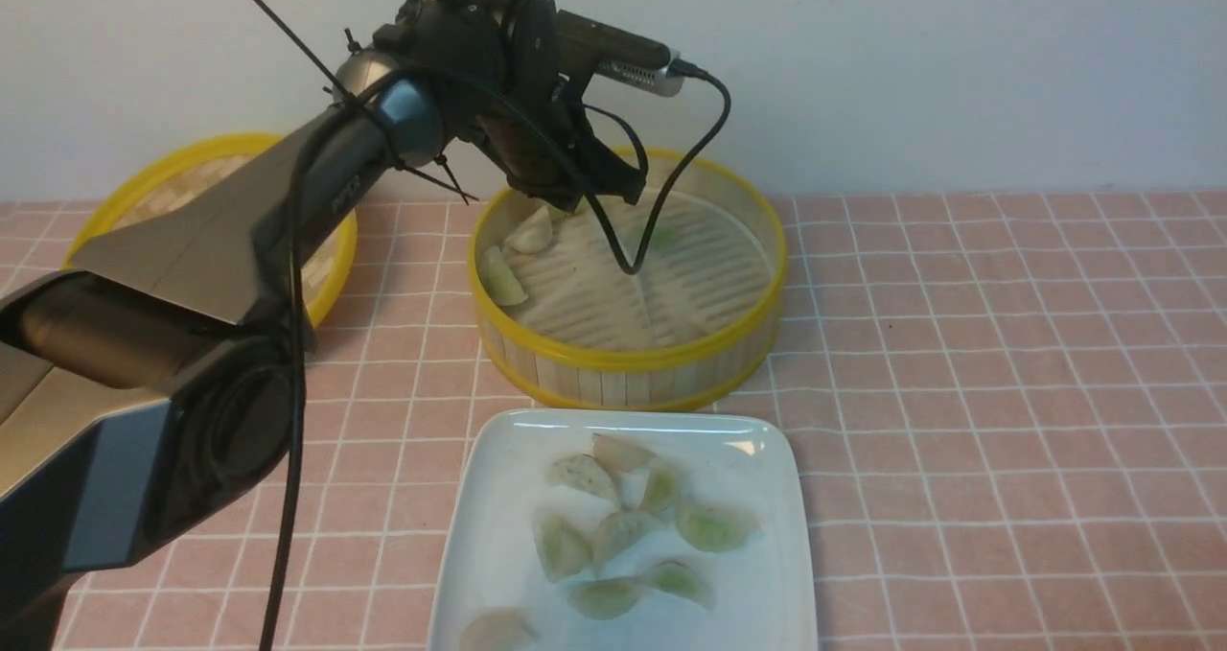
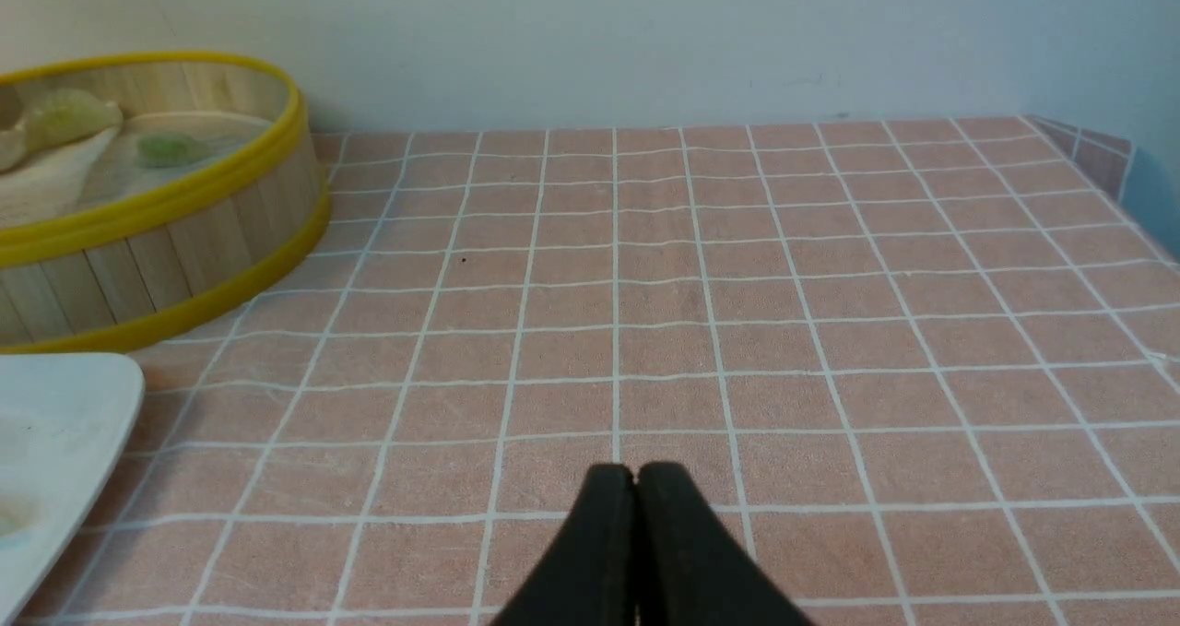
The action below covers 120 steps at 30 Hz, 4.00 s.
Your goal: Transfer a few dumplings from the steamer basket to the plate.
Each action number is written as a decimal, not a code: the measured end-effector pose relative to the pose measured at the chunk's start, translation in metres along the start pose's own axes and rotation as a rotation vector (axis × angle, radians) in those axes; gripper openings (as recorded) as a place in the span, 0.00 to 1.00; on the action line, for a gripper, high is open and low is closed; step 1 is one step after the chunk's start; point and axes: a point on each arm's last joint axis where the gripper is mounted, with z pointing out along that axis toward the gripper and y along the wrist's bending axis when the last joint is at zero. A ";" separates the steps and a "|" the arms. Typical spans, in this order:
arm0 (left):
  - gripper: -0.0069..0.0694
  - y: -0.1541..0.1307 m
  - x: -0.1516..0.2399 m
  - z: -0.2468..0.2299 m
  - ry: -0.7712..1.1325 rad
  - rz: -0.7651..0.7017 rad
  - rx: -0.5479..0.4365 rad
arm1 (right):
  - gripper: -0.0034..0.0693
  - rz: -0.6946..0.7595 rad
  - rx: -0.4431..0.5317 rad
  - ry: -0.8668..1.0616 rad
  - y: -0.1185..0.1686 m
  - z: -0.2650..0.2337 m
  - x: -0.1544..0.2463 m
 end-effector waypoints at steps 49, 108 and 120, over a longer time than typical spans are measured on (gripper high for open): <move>0.40 0.009 -0.001 -0.001 0.015 -0.048 -0.088 | 0.03 0.000 0.000 0.000 0.000 0.000 0.000; 0.43 -0.157 0.159 -0.116 0.410 0.162 0.295 | 0.03 0.000 0.000 0.000 0.000 0.000 0.000; 0.08 -0.104 0.136 -0.297 -0.162 0.095 0.265 | 0.03 0.000 0.000 0.000 0.000 0.000 0.000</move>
